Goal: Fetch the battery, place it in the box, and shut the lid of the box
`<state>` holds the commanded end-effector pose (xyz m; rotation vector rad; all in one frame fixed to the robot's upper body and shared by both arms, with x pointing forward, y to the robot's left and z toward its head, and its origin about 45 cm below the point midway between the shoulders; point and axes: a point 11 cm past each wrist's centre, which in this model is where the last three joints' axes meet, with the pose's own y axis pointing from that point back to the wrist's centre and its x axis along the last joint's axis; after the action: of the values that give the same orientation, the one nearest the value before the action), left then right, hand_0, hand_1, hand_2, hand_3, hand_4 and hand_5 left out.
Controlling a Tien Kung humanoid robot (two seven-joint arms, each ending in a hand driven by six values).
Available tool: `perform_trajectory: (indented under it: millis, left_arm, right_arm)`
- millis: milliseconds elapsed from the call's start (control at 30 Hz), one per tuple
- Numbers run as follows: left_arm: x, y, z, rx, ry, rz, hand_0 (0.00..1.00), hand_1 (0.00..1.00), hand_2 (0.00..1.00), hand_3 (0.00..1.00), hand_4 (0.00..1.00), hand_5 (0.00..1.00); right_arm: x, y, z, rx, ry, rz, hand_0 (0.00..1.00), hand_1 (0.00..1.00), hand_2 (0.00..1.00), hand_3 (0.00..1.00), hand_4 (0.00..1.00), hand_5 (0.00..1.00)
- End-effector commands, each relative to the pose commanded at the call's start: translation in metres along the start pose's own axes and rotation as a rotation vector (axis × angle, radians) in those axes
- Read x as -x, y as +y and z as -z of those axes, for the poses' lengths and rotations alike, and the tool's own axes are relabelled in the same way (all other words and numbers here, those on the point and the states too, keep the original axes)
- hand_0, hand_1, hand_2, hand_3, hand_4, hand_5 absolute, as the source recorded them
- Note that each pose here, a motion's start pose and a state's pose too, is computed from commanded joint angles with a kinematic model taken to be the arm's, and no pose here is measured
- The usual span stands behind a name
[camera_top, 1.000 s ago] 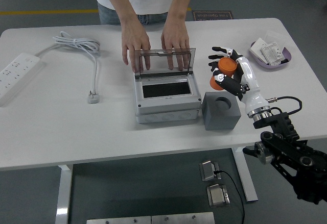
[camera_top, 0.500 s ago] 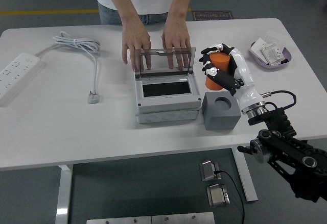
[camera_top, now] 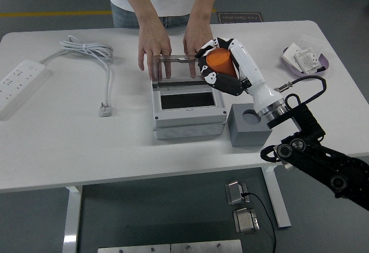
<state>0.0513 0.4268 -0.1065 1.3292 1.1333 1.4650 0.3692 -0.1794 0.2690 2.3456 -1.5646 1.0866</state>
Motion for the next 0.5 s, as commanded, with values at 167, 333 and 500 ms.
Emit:
perform_trajectory:
  millis: [167, 333, 500]
  left_arm:
    - [-0.001, 0.0, -0.001, -0.001, -0.001, -0.002, 0.669, 0.721, 0.68, 0.625, 0.635, 0.187]
    - [-0.001, 0.0, -0.002, 0.001, -0.002, -0.004, 0.669, 0.722, 0.68, 0.624, 0.635, 0.186]
    - [-0.002, 0.001, -0.002, 0.0, -0.004, -0.007, 0.669, 0.722, 0.68, 0.624, 0.634, 0.185]
  right_arm:
    - [0.013, -0.014, -0.003, 0.002, 0.213, 0.105, 0.139, 0.235, 0.235, 0.29, 0.123, 0.062]
    - [0.032, -0.026, -0.01, 0.025, 0.371, 0.188, 0.141, 0.237, 0.235, 0.291, 0.118, 0.038]
    - [0.045, -0.033, -0.016, 0.045, 0.466, 0.221, 0.141, 0.238, 0.238, 0.298, 0.113, 0.023]
